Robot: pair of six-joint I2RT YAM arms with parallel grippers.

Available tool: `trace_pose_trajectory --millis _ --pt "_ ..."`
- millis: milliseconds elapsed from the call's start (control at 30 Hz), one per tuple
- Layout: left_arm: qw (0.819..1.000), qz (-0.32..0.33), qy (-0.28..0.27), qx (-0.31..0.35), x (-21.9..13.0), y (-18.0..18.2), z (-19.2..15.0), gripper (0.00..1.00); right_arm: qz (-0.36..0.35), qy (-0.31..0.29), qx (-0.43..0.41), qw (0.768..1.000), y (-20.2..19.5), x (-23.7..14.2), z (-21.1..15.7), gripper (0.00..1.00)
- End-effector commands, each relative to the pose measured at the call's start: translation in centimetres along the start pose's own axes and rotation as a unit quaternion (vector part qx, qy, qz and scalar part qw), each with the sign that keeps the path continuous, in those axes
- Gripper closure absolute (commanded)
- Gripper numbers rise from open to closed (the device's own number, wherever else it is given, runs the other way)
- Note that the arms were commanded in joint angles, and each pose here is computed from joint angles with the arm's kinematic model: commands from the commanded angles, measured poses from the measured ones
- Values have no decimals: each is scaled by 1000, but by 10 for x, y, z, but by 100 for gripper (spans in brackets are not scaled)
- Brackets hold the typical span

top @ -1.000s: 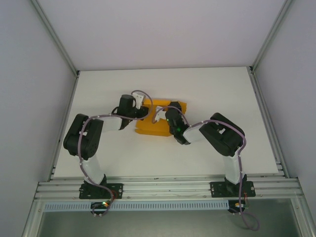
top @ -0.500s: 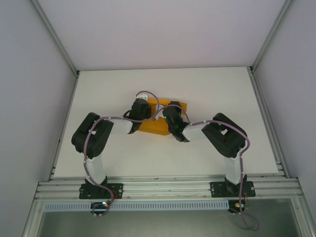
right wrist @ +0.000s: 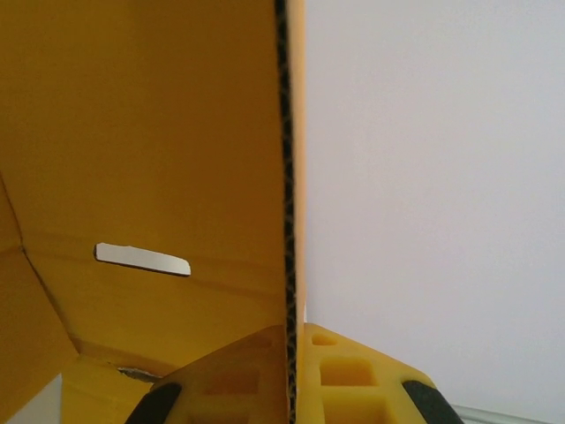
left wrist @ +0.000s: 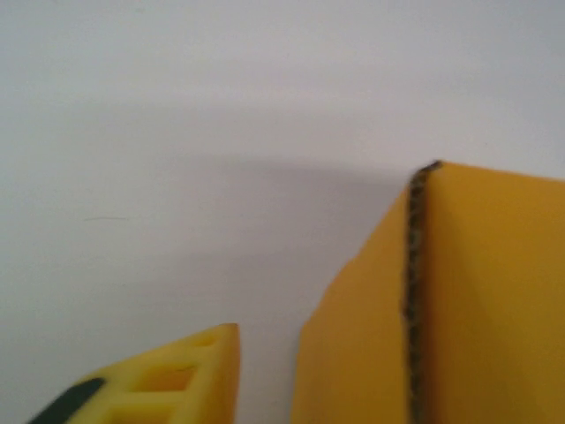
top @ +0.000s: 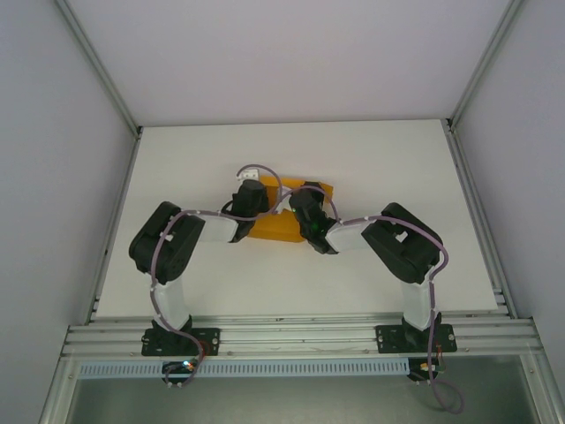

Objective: Assemble paper box

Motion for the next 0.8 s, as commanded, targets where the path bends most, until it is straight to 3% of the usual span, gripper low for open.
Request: trace_pose_trajectory --millis 0,200,467,500,567,633,767 --pt "999 -37 -18 1 -10 10 -4 62 57 23 -57 996 33 -5 -17 100" --pt "996 -75 -33 42 -14 7 0 53 55 19 -59 997 30 -7 -15 100" --pt "992 -108 -57 38 -12 1 17 52 60 16 -67 996 34 -8 -16 100" --pt "992 -104 -59 37 -11 1 18 54 60 16 -66 996 34 -8 -16 100" --pt "994 -89 -59 39 -8 4 19 68 57 16 -64 996 32 -8 -15 100" --pt "995 -76 -58 42 -4 6 20 100 55 16 -59 997 30 -8 -14 100" --pt "995 -71 -57 41 -6 6 18 100 53 12 -23 998 20 -12 -10 67"
Point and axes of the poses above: each hand's point on the last joint's axis, 136 mm out from that joint toward the fingers, its own x axis out along the fingers, its own y axis along the line the jaws close on, z = x × y, the point moved 5 cm from there along -x, back along the fingers, and after that the axes turned 10 degrees about x, right-handed, at the moved point
